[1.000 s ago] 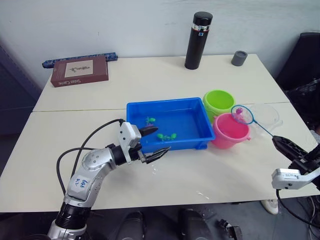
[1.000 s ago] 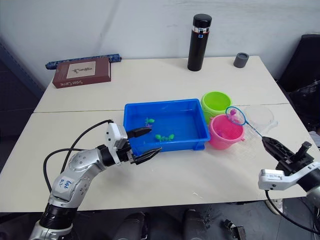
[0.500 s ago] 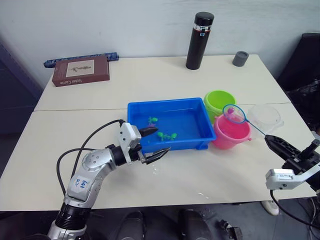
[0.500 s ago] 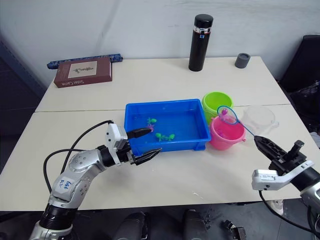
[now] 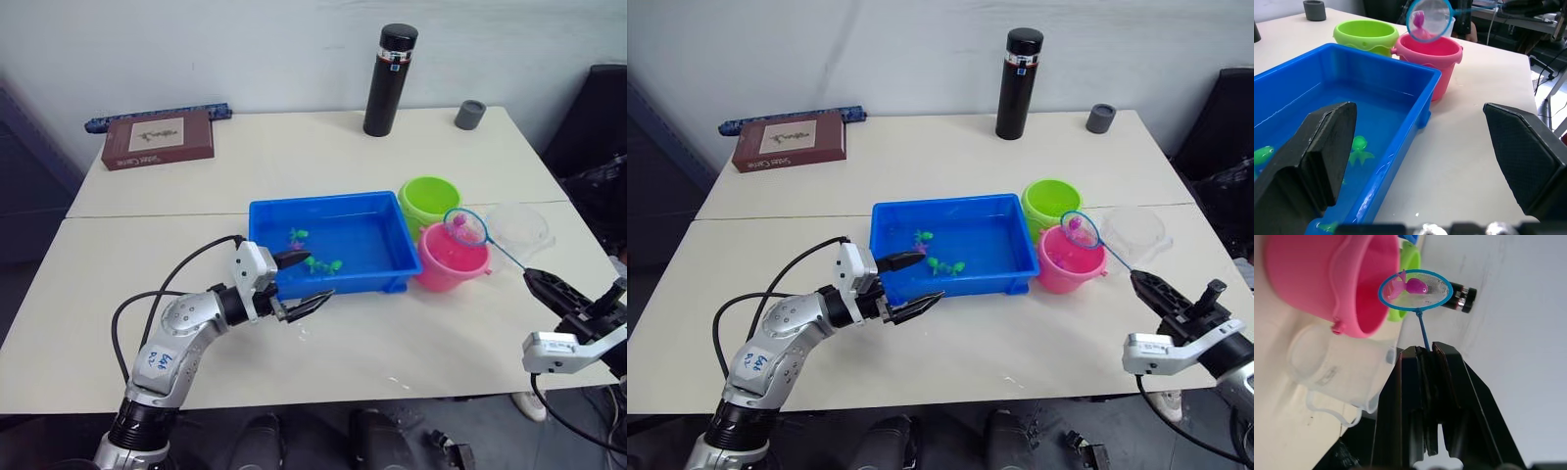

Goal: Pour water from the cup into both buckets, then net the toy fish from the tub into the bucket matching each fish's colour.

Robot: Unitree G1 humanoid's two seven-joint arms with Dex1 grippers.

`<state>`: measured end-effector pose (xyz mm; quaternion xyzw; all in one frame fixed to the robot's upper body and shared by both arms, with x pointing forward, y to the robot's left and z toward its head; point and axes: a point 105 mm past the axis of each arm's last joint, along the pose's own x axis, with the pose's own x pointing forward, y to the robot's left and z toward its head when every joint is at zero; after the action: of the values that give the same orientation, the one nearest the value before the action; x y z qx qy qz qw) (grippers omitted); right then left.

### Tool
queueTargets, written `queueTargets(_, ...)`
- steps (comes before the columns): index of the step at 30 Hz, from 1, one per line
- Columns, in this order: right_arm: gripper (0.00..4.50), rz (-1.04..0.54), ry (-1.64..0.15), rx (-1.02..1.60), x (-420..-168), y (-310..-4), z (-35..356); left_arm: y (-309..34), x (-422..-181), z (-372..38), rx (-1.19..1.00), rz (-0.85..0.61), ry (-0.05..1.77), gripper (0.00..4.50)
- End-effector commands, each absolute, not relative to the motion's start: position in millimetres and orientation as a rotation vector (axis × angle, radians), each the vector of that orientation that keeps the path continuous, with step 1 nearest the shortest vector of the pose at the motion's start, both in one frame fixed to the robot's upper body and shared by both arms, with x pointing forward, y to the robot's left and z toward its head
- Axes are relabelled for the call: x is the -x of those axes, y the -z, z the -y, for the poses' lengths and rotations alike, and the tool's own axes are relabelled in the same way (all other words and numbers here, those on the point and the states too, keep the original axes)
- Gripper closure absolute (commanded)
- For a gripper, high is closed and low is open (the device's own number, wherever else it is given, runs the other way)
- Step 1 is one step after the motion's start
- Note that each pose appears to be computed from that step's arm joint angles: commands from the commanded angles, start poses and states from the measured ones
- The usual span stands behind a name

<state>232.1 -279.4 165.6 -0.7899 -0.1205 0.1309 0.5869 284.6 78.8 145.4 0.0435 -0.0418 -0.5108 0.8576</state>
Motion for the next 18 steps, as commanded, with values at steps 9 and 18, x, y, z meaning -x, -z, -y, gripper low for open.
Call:
queueTargets(9,4.5,0.285,-0.246,1.827,-232,-176,284,-152,-280,-75,-0.1,0.13,1.091,0.04)
queueTargets(18,4.5,0.424,-0.174,1.728,-242,-214,264,-153,-281,-76,-0.104,0.132,1.08,0.04)
